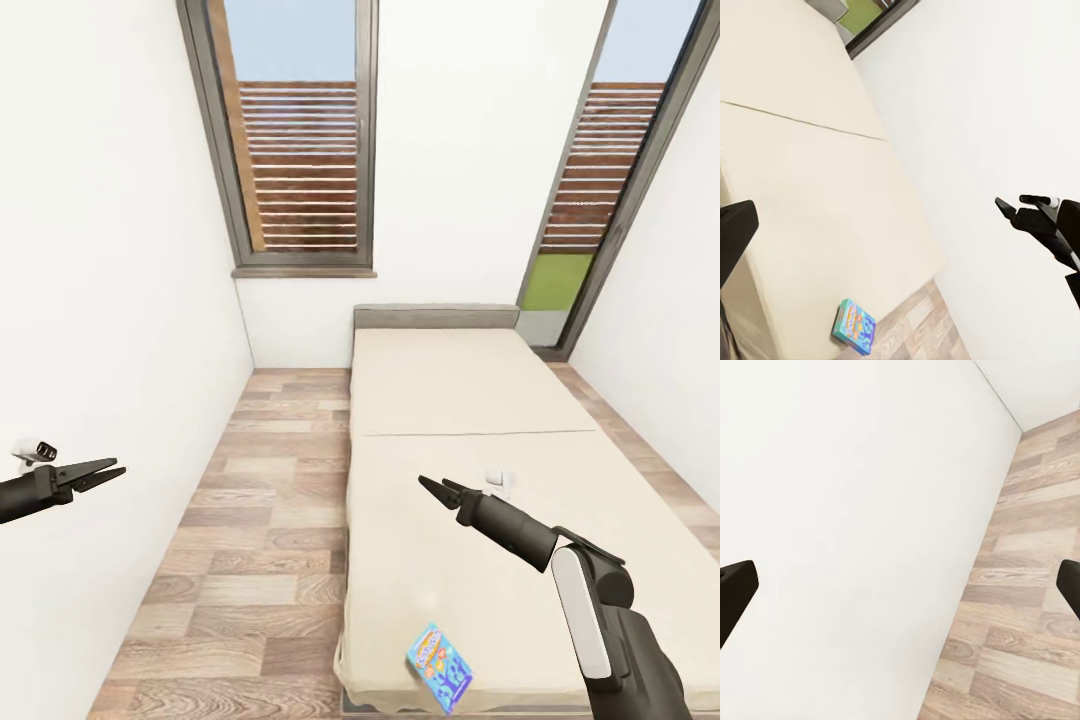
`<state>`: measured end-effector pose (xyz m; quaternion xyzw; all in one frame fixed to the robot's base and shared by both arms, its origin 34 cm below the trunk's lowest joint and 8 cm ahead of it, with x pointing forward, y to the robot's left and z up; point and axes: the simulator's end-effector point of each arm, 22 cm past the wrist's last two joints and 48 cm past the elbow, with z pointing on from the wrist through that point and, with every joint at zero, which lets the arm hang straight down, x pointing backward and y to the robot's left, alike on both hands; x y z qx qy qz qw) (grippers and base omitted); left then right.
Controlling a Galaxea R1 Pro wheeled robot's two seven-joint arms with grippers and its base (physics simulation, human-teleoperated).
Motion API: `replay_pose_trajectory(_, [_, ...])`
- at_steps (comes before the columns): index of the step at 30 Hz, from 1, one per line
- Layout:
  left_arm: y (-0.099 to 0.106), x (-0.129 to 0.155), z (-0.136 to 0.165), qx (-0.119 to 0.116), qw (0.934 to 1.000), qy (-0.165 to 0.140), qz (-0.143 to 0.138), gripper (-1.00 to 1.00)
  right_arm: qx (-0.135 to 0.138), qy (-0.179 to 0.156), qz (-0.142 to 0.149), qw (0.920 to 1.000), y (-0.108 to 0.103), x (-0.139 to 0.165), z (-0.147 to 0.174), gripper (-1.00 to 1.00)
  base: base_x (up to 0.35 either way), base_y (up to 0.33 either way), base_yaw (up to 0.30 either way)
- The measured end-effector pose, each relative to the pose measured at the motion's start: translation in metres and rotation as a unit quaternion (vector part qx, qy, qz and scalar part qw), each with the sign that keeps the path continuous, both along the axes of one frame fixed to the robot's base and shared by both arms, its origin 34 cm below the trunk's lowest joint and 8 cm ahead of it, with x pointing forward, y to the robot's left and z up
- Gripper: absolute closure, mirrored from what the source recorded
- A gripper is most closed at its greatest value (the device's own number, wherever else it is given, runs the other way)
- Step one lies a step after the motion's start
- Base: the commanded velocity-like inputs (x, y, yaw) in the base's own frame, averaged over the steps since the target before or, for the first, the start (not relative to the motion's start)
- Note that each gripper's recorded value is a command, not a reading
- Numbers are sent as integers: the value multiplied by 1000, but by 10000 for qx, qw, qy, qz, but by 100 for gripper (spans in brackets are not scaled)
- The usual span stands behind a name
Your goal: Put all the toys in the child's room - the three board games (two on the bed and one on the table), the two jigsaw puzzles on the table, and the tennis ball on the table - inside the toy box on the table in the child's room.
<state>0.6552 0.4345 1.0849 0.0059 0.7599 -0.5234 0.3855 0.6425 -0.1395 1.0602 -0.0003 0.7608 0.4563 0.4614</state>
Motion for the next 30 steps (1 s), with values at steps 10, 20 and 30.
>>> replay_pose_trajectory(10, [0, 0, 0, 0, 10000, 0, 0, -100, 22, -4, 0, 10000, 0, 0, 1, -100, 0, 12, 0])
replay_pose_trajectory(20, [0, 0, 0, 0, 10000, 0, 1, -100, 12, 3, -30, 10000, -1, 1, 0, -100, 0, 0, 0])
replay_pose_trajectory(30, [0, 0, 0, 0, 10000, 0, 1, -100, 14, 1, -36, 10000, -1, 1, 0, -100, 0, 11, 0])
